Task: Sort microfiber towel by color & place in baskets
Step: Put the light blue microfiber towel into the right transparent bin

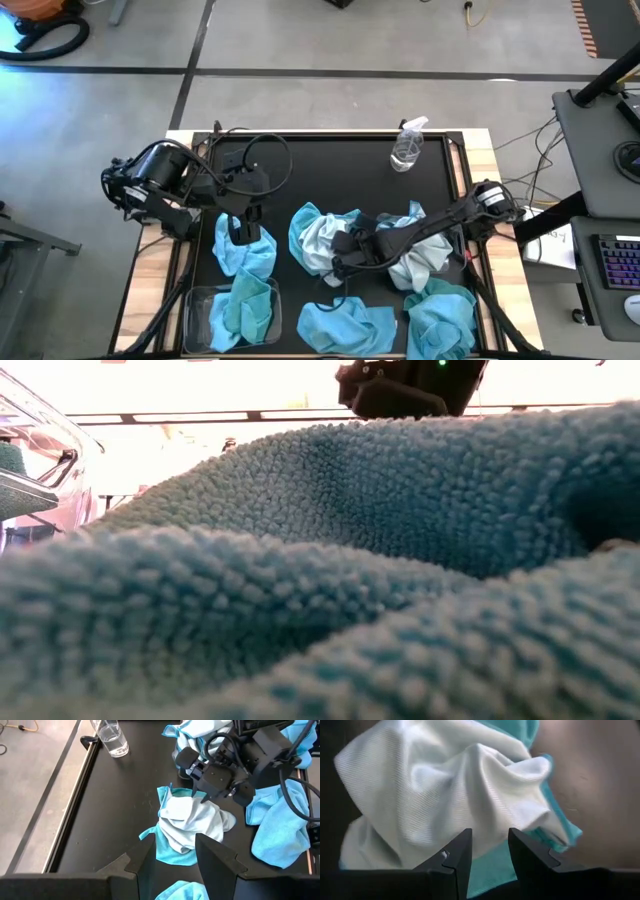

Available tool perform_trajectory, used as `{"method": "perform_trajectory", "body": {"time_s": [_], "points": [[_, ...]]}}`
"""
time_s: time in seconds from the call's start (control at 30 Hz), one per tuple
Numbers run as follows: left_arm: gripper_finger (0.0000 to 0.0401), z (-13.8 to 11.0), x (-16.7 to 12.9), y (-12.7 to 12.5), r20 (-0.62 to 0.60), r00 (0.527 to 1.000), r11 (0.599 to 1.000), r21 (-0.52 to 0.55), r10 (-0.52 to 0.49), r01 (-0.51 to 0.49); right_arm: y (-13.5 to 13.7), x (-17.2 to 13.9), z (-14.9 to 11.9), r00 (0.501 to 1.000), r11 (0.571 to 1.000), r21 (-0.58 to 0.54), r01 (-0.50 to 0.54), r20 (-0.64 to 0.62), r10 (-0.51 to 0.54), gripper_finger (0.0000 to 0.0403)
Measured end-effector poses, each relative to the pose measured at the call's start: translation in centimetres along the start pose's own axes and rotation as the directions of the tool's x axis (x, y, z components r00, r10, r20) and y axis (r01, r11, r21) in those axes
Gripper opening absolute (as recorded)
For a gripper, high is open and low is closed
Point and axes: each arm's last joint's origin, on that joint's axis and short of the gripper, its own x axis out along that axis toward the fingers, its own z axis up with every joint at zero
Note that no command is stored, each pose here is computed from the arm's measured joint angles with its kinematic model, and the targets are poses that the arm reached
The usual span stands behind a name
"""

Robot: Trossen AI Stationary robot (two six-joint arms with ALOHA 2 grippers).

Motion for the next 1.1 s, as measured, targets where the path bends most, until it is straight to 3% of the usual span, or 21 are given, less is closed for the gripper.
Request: {"method": "perform_trajectory", "body": {"time_s": [0.3, 0.67, 0.87, 1.1], "points": [[0.0123, 0.0, 0.0, 0.0, 0.0, 1.0, 1.0, 0.009, 0.0, 0.0, 0.3, 1.4, 0.2, 0.983, 0.983, -0.032, -0.183, -0.001, 0.183, 0.0148], [0.0123, 0.0, 0.0, 0.0, 0.0, 1.0, 1.0, 0.013, 0.0, 0.0, -1.0, 2.7, 0.6, 0.986, 0.986, -0.006, -0.169, 0.0, 0.169, 0.0197], [0.0123, 0.0, 0.0, 0.0, 0.0, 1.0, 1.0, 0.013, 0.0, 0.0, -1.9, 3.7, 0.3, 0.989, 0.989, 0.011, -0.145, -0.024, 0.145, 0.019], [0.0123, 0.0, 0.0, 0.0, 0.0, 1.0, 1.0, 0.018, 0.0, 0.0, -2.3, 4.2, 0.2, 0.983, 0.984, 0.025, -0.174, -0.047, 0.175, 0.0155]]}}
